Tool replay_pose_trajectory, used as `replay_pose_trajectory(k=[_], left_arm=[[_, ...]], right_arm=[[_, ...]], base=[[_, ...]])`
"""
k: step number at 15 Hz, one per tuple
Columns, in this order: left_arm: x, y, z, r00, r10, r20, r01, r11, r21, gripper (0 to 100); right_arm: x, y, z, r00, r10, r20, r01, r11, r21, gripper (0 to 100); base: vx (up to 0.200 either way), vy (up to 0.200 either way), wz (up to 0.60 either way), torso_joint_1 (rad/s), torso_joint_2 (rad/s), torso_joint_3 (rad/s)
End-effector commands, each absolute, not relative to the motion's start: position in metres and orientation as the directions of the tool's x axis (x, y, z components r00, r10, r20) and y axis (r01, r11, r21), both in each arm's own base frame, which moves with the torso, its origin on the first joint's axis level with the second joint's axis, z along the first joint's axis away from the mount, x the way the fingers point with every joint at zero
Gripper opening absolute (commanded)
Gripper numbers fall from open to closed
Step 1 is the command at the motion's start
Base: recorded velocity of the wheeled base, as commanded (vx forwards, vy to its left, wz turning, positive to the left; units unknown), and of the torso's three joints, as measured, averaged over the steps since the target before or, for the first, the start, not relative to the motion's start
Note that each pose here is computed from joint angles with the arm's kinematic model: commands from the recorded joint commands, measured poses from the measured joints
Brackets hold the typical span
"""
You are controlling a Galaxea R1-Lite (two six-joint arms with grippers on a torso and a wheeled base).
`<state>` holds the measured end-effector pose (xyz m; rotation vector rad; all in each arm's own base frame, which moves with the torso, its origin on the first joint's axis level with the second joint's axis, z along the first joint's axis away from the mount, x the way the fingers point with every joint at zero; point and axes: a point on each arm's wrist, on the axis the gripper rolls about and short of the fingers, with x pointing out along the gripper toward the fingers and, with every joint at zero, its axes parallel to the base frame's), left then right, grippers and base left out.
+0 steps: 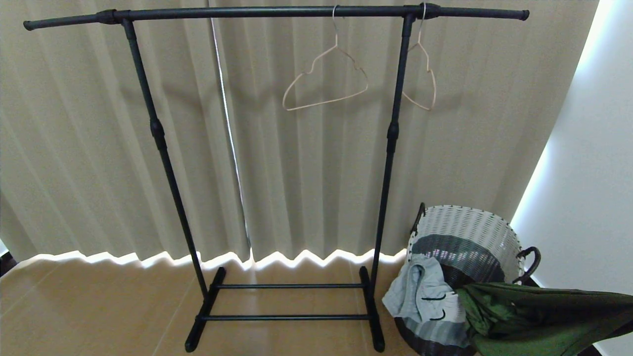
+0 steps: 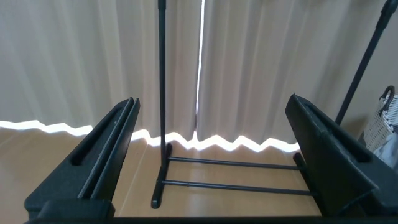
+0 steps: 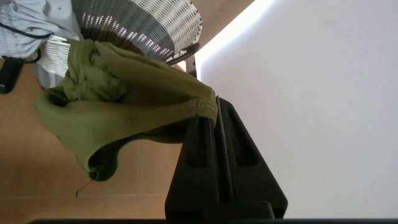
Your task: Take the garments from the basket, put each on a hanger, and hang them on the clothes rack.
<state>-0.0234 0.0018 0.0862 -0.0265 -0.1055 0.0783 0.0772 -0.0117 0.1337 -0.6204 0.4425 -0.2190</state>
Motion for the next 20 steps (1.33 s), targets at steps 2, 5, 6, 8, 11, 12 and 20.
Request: replay_pose_trajectory(k=[2, 5, 6, 8, 11, 12, 20], left_arm=[[-0.023, 0.002, 0.086, 0.991, 0.08, 0.105, -0.077, 0.997, -0.031, 100], [-0.023, 0.002, 0.086, 0.991, 0.08, 0.105, -0.077, 0.997, -0.031, 100], [-0.023, 0.002, 0.086, 0.991, 0.08, 0.105, -0.077, 0.997, -0.031, 100], [-0.023, 0.002, 0.086, 0.991, 0.08, 0.105, -0.077, 0.997, -0.031, 100], [-0.023, 0.002, 0.086, 0.992, 0.078, 0.104, -0.076, 0.997, -0.025, 100], [-0.023, 0.002, 0.086, 0.992, 0.077, 0.104, -0.075, 0.997, -0.02, 100], [-0.031, -0.007, 0.131, 0.939, -0.296, 0.173, 0.279, 0.953, 0.115, 100]], right_arm=[[0.077, -0.012, 0.133, 0.883, -0.327, -0.337, 0.064, 0.795, -0.604, 0], [0.077, -0.012, 0.133, 0.883, -0.327, -0.337, 0.064, 0.795, -0.604, 0], [0.077, -0.012, 0.132, 0.882, -0.326, -0.339, 0.062, 0.795, -0.604, 0], [0.077, -0.012, 0.132, 0.882, -0.325, -0.341, 0.06, 0.795, -0.603, 0], [0.077, -0.011, 0.132, 0.893, -0.293, -0.341, 0.037, 0.804, -0.594, 0], [0.077, -0.011, 0.133, 0.897, -0.286, -0.337, 0.035, 0.806, -0.591, 0], [0.085, -0.004, 0.17, 0.898, -0.064, -0.436, -0.157, 0.879, -0.451, 0]], base=[[0.0, 0.2, 0.0, 0.0, 0.0, 0.0], [0.0, 0.133, 0.0, 0.003, 0.0, 0.003], [0.0, 0.0, 0.0, 0.0, 0.0, 0.0], [0.0, 0.0, 0.0, 0.0, 0.0, 0.0], [0.0, 0.0, 0.0, 0.0, 0.0, 0.0], [0.0, 0.0, 0.0, 0.0, 0.0, 0.0], [0.0, 0.0, 0.0, 0.0, 0.0, 0.0]])
